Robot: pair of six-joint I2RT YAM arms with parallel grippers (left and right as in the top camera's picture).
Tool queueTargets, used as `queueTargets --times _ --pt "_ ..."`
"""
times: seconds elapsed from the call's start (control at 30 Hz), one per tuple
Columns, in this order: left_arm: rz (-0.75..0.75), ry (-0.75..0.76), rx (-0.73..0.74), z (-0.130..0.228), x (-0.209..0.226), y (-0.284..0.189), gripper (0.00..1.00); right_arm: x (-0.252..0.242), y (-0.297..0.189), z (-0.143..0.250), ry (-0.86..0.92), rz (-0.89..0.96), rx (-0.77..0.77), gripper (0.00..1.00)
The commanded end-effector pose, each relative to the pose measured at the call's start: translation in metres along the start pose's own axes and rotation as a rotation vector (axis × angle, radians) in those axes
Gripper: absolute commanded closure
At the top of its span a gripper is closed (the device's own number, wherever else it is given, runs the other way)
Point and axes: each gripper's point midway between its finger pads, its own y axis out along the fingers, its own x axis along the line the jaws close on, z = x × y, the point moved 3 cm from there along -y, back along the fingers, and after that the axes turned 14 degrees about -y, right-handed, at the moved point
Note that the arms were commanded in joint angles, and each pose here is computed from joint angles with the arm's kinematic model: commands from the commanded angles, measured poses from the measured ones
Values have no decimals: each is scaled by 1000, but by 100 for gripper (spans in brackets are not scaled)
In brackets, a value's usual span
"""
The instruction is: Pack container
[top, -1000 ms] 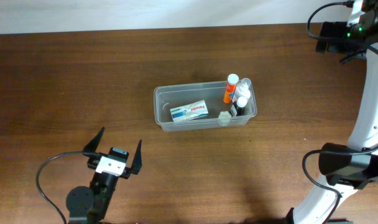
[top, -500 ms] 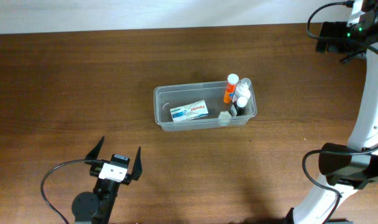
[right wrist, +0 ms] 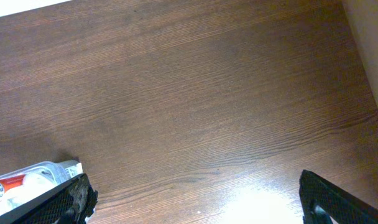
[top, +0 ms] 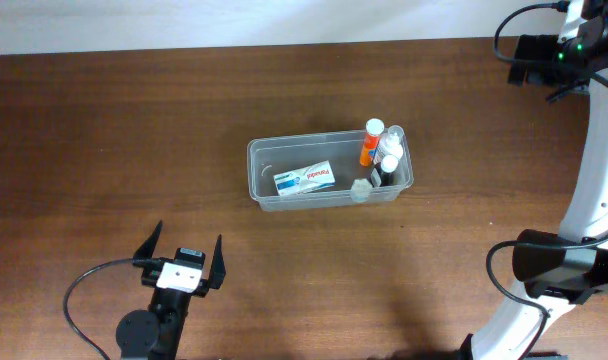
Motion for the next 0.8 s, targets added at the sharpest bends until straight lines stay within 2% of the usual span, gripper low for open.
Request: queueTargets --times 0.0,0.77 --pt "-17 -3 0 2 3 0 1 -3 -6 -2 15 14 -19 2" --pt "-17 -3 0 2 3 0 1 1 -7 -3 7 9 -22 2"
